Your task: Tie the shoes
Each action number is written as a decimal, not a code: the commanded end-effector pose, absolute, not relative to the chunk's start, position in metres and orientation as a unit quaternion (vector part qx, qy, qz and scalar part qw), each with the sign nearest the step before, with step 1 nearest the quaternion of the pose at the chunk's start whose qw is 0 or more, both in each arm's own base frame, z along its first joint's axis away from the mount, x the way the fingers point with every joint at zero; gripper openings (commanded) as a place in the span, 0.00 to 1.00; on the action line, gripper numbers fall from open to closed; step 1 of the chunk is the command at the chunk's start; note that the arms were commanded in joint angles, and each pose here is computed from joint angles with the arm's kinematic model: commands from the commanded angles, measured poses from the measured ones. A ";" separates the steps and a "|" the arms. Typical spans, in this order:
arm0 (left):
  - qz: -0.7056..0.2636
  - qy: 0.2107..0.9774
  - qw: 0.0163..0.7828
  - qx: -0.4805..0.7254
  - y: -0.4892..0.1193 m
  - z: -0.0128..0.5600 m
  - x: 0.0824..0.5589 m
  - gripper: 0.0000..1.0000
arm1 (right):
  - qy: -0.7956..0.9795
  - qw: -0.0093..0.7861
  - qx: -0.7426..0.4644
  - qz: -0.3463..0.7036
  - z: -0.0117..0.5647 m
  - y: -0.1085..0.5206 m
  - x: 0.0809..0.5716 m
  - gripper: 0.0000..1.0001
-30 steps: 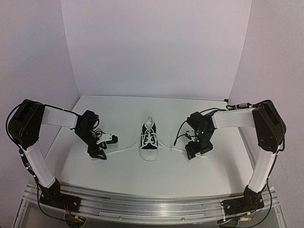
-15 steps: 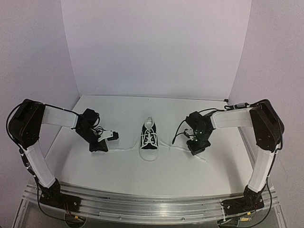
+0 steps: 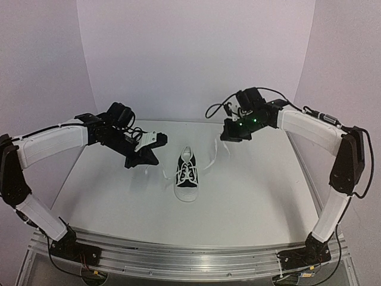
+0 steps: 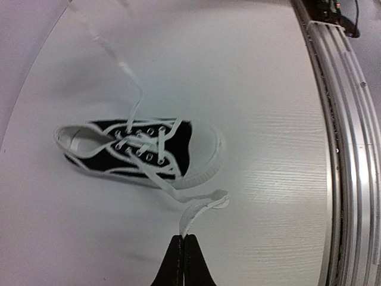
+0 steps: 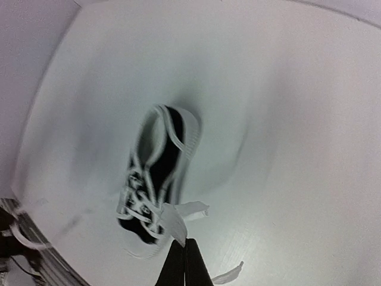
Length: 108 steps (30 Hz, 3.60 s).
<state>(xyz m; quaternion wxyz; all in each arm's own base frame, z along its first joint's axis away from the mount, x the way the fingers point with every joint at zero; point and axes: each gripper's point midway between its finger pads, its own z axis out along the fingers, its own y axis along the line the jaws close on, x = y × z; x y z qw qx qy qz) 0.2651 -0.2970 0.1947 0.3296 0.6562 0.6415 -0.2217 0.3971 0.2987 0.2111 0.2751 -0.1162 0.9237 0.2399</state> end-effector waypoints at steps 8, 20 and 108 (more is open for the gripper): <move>-0.219 0.567 0.406 0.682 -0.313 0.236 0.245 0.00 | 0.848 0.230 -0.156 0.452 0.251 0.472 0.379 0.00; -0.240 0.558 0.409 0.681 -0.314 0.233 0.233 0.00 | 0.854 0.125 -0.194 0.467 0.161 0.544 0.348 0.21; -0.247 0.640 0.254 0.682 -0.273 0.076 0.243 0.05 | 0.869 0.145 -0.257 0.397 0.117 0.434 0.260 0.00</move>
